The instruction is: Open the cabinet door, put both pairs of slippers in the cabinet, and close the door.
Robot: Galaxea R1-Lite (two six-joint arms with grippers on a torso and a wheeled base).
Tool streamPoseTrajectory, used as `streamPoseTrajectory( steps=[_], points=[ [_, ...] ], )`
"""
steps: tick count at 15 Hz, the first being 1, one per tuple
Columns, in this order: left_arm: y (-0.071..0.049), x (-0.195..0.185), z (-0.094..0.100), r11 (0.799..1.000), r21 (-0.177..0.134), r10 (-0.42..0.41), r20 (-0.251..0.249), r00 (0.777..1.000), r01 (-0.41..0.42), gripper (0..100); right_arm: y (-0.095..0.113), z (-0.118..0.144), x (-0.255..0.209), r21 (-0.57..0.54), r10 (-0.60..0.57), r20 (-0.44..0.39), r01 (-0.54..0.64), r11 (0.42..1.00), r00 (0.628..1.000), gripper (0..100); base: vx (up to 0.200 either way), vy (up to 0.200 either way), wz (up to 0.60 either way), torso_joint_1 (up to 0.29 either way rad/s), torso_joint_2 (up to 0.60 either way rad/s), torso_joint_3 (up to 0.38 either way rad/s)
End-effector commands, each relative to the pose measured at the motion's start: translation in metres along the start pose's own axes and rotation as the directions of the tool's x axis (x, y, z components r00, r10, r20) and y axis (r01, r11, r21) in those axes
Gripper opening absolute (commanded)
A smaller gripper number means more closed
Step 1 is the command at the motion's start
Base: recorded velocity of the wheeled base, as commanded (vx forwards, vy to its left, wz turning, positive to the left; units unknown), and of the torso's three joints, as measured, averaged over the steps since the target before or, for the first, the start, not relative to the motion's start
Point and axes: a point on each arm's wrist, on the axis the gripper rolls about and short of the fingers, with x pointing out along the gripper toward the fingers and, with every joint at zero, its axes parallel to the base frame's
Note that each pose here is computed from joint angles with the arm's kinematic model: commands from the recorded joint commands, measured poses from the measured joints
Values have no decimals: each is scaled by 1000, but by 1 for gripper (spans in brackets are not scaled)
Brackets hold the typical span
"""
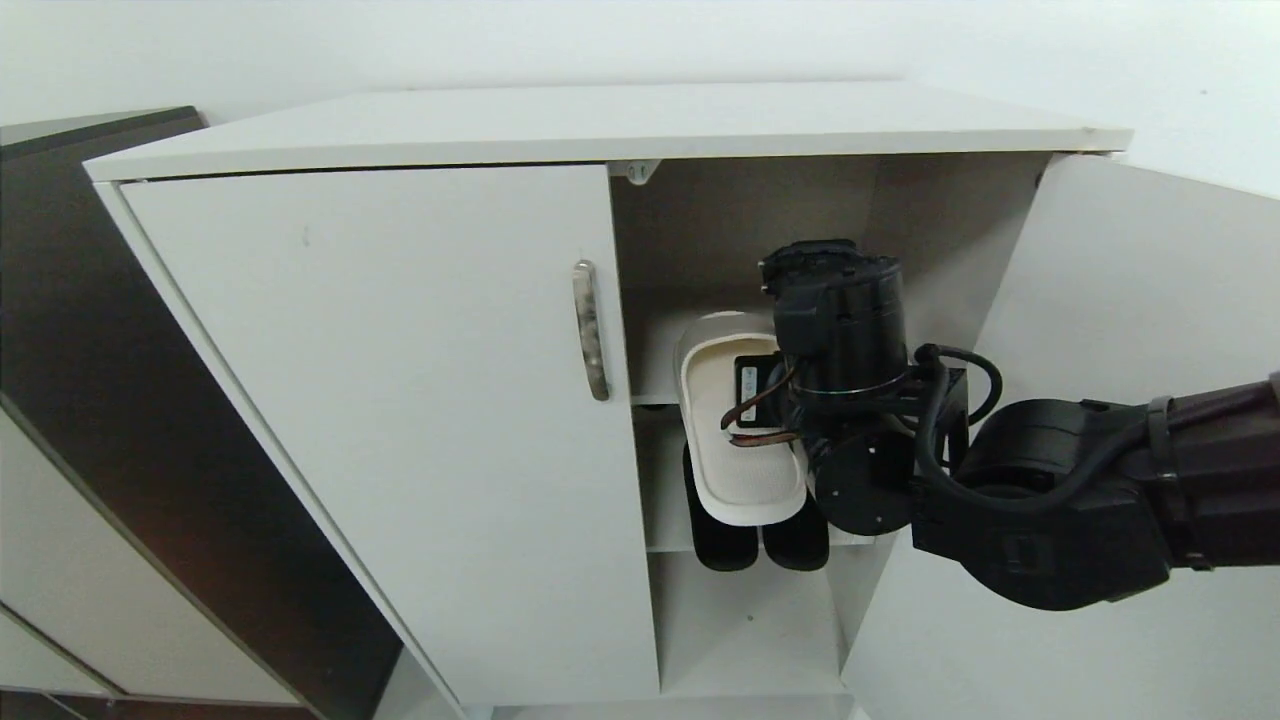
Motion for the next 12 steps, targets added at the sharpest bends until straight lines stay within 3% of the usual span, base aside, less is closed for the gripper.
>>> streamPoseTrajectory(
  steps=[1, 2, 7, 12],
  points=[
    [0, 0, 0, 1000, -1, -1, 4, 1000, 1, 0, 1, -1, 3, 7, -3, 0, 3, 1000, 1000, 0, 200, 0, 0, 2, 2, -2],
    [0, 0, 0, 1000, 1, -1, 2, 1000, 1, 0, 1, 0, 3, 12, 2, 2, -2, 1000, 1000, 0, 200, 0, 0, -2, 2, 7],
    [0, 0, 0, 1000, -2, 1, 2, 1000, -1, 0, 4, 1, 5, 8, 46, -2, -46, 999, 999, 0, 0, 0, 0, 0, 0, 0],
    [0, 0, 0, 1000, -1, 1, 4, 1000, -1, 0, 12, 2, 50, 21, -3, 13, 3, 1000, 1000, 0, 0, 0, 0, 0, 0, 0]
  ],
)
